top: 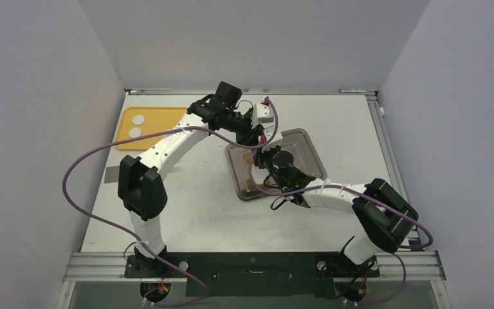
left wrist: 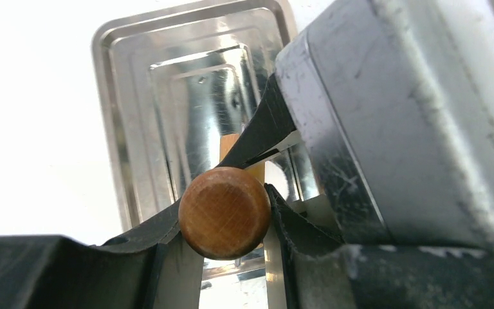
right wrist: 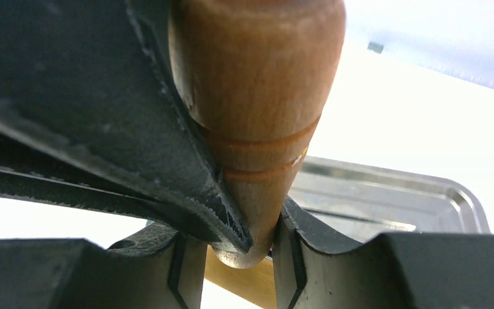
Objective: Roll out the dumpling wrappers from the dough
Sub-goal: Flatten out the dough on the work surface.
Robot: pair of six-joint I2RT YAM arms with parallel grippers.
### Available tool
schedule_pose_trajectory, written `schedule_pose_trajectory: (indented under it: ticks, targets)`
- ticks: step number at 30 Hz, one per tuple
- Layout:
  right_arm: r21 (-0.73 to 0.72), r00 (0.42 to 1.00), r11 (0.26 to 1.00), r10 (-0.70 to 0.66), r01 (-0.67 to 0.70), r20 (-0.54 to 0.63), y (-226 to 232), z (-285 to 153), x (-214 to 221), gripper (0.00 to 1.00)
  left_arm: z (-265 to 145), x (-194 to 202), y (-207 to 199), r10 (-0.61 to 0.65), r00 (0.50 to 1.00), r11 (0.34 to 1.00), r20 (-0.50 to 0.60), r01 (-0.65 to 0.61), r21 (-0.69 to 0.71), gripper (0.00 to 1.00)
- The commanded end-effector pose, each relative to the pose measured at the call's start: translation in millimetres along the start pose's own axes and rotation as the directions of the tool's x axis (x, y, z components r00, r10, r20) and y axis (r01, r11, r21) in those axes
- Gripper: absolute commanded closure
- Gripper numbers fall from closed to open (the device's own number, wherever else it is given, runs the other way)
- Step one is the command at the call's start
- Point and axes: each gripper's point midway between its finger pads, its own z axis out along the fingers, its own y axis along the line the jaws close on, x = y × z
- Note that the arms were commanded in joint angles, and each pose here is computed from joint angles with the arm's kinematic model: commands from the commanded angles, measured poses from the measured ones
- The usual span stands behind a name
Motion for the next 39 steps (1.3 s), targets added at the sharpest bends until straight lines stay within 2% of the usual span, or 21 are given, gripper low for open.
schedule_pose_trajectory:
  ticks: [1,8,12,17,24,28,32,35,39]
  targets:
    - [-0.113,0.984,0.978,-0.176,0.178,0.029,18.6,24.3,-19.0,0.92,12.6,-35.2,-44.4,0.091,0.995,0.989,0.047,-0.096,0.115,1.0]
    - [-0.102,0.966,0.963,-0.255,0.251,-0.036,-6.9,49.1,29.1,0.92,46.8,10.8,-23.0,0.066,0.998,0.991,0.003,-0.066,0.116,1.0]
    - [-0.117,0.931,0.947,-0.316,0.299,-0.183,-16.9,50.4,91.1,0.92,64.1,35.6,-12.7,0.079,0.997,0.993,-0.016,-0.078,0.088,1.0]
    - [-0.182,0.908,0.948,-0.305,0.261,-0.287,-7.3,18.3,144.2,0.92,79.1,75.9,-29.4,0.022,0.998,0.99,-0.059,-0.014,0.139,1.0]
    - [-0.193,0.881,0.959,-0.267,0.205,-0.391,-3.7,-26.2,183.0,0.92,84.6,122.4,-65.9,-0.089,0.991,0.973,-0.102,0.108,0.203,1.0]
    - [-0.203,0.857,0.949,-0.307,0.242,-0.414,5.5,-40.9,189.9,0.92,82.2,132.3,-82.5,-0.12,0.987,0.965,-0.111,0.142,0.22,1.0]
    - [-0.208,0.85,0.94,-0.333,0.269,-0.408,14.5,-36.9,183.9,0.92,78.0,123.2,-80.6,-0.099,0.99,0.973,-0.104,0.119,0.2,1.0]
    - [-0.178,0.868,0.946,-0.321,0.272,-0.378,16.6,-25.2,165.8,0.92,72.0,105.7,-73.1,-0.083,0.992,0.979,-0.093,0.099,0.18,1.0]
    - [-0.091,0.917,0.957,-0.292,0.277,-0.271,14.9,-6.7,111.4,0.92,52.3,64.3,-60.1,-0.008,0.999,0.991,-0.047,0.014,0.13,1.0]
